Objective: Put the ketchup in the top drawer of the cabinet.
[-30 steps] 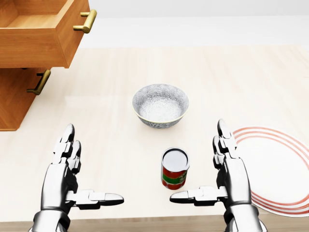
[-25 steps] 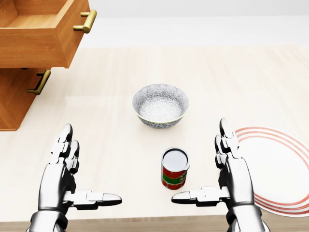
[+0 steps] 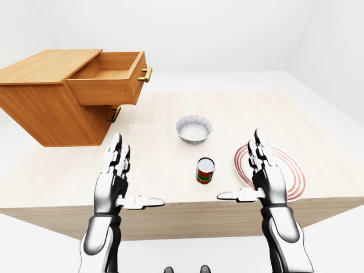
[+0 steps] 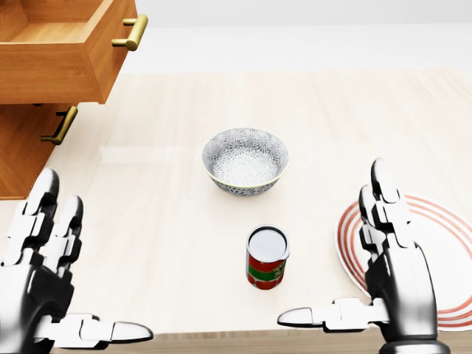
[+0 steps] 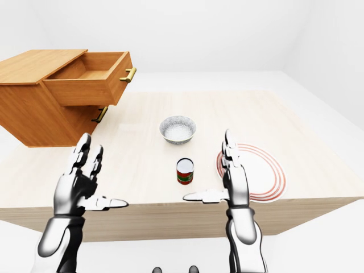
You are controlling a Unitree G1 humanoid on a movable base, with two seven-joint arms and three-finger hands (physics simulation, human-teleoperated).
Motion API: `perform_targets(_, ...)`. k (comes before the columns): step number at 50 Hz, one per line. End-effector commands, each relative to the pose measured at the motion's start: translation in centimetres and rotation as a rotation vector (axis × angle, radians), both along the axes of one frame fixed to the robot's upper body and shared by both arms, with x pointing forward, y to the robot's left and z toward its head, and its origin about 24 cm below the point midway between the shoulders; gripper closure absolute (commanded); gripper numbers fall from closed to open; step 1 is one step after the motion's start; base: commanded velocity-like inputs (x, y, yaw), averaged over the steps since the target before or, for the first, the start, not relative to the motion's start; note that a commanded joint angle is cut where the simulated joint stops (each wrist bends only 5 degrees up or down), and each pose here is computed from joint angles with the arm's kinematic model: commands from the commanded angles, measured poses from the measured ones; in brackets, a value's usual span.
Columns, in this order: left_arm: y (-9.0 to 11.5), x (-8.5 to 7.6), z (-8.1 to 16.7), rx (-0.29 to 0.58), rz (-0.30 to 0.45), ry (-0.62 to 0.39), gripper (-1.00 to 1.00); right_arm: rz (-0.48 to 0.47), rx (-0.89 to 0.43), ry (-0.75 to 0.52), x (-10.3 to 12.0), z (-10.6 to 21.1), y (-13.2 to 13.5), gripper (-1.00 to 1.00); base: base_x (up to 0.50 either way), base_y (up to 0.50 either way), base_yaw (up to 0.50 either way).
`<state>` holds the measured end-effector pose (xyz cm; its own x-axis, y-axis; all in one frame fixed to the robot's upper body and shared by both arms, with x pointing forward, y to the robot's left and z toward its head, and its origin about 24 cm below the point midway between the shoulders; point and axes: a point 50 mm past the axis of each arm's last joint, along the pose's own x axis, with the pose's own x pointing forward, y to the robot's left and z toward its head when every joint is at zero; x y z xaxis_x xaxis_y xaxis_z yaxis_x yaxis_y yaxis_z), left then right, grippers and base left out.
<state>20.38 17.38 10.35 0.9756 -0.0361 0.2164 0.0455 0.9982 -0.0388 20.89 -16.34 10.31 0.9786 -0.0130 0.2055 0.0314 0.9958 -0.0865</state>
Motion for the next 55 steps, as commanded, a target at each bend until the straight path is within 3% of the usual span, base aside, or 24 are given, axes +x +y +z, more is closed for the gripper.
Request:
perform_targets(1, 0.8, -3.4, 3.8, 0.006, -0.005, -0.161, -1.0, -0.019, -0.049, -0.134, -2.9, 3.4, -0.2, -1.0, 0.0, 0.0, 0.0)
perform_targets(12, 1.9, -5.5, 6.1, 0.009, 0.022, -0.273, -1.0, -0.037, -0.089, -0.22, -5.2, 5.7, -0.2, -1.0, 0.0, 0.0, 0.0)
perform_targets(17, 2.3, -5.9, 6.7, 0.009, 0.037, -0.313, -1.0, 0.003, -0.097, -0.233, -5.9, 6.2, 0.3, -1.0, 0.0, 0.0, 0.0)
perform_targets(28, 2.9, -7.0, 8.0, 0.016, 0.061, -0.385, -1.0, 0.035, -0.064, -0.228, -6.2, 6.2, 0.2, -1.0, 0.46, 0.0, 0.0)
perform_targets(55, 3.1, -6.8, 8.0, 0.015, 0.07, -0.392, -1.0, 0.01, -0.059, -0.229, -6.0, 6.2, -0.2, -1.0, 0.5, 0.0, 0.0)
